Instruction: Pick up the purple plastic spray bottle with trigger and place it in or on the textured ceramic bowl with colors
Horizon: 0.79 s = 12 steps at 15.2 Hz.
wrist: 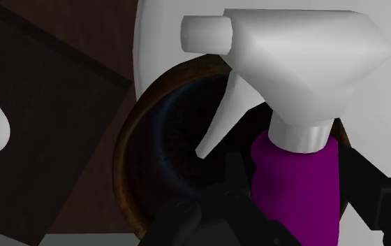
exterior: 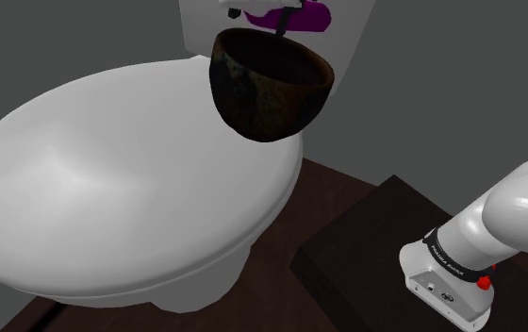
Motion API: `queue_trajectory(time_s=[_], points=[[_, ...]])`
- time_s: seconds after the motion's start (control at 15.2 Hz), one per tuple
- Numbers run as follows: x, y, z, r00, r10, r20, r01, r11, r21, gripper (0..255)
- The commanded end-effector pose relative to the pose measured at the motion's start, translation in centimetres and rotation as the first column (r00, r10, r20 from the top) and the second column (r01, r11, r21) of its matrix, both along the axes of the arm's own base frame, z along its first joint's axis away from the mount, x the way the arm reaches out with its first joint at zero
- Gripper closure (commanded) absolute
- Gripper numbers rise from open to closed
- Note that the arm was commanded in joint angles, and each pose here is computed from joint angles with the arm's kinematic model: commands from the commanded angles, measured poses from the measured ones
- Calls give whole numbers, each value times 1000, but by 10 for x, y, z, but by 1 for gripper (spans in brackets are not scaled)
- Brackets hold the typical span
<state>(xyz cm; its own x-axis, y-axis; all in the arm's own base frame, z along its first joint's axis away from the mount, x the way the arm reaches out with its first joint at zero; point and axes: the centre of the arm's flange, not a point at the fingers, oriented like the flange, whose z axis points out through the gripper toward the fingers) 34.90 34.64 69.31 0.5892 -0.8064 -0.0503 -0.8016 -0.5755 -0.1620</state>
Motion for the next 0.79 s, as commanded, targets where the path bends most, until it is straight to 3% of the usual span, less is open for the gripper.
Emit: queue_trajectory(time_s=[0.0,0.46,0.53,0.73], points=[[1,1,-7,1000,0,0,0,1000,0,255],[1,1,-7,1000,0,0,0,1000,0,255],[1,1,-7,1000,0,0,0,1000,0,0],[1,1,-7,1000,0,0,0,1000,0,0]])
